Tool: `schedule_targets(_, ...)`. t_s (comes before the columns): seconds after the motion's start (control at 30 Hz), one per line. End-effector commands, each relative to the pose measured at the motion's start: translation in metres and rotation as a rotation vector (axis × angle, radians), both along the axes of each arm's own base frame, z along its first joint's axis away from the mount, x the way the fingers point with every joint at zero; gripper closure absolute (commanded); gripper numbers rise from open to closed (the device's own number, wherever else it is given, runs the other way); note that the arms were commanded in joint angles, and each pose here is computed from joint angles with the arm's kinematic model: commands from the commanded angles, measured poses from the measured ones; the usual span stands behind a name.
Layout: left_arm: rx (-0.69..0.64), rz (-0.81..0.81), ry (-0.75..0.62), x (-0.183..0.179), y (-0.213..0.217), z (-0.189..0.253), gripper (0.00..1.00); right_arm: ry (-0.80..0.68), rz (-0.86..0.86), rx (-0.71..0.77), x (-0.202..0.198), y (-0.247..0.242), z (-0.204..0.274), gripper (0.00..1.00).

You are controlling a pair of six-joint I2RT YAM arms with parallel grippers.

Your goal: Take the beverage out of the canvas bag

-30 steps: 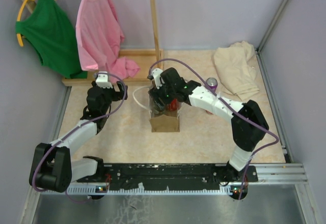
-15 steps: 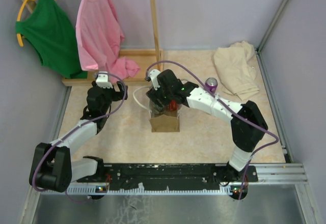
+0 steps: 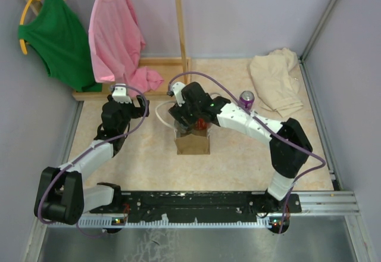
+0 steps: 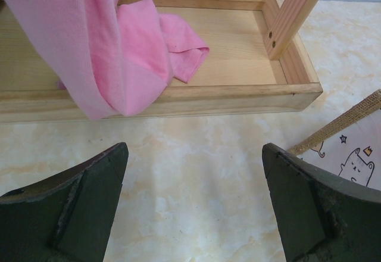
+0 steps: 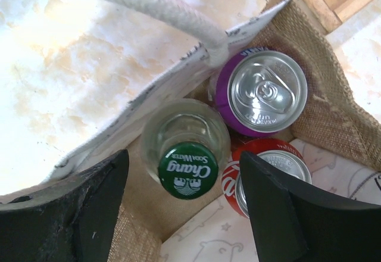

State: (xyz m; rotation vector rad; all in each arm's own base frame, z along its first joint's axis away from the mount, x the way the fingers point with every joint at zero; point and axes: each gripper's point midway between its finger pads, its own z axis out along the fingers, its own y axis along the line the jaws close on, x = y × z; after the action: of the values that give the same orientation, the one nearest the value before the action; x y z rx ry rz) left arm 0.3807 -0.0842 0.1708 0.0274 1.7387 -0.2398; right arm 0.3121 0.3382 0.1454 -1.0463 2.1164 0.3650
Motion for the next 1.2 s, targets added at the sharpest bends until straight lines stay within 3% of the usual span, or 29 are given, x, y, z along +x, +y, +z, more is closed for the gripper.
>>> schedule_targets(0.0,-0.016,-0.018,-0.024,0.002,-0.005,0.008,0.0,-0.045,0.044,0.08,0.001,0.027,0.028,0.26)
schedule_targets(1.17,-0.011,-0.018,-0.023,0.002,-0.005,0.008,0.0,0.141,-0.04,-0.032,-0.014,0.015,-0.073,0.33)
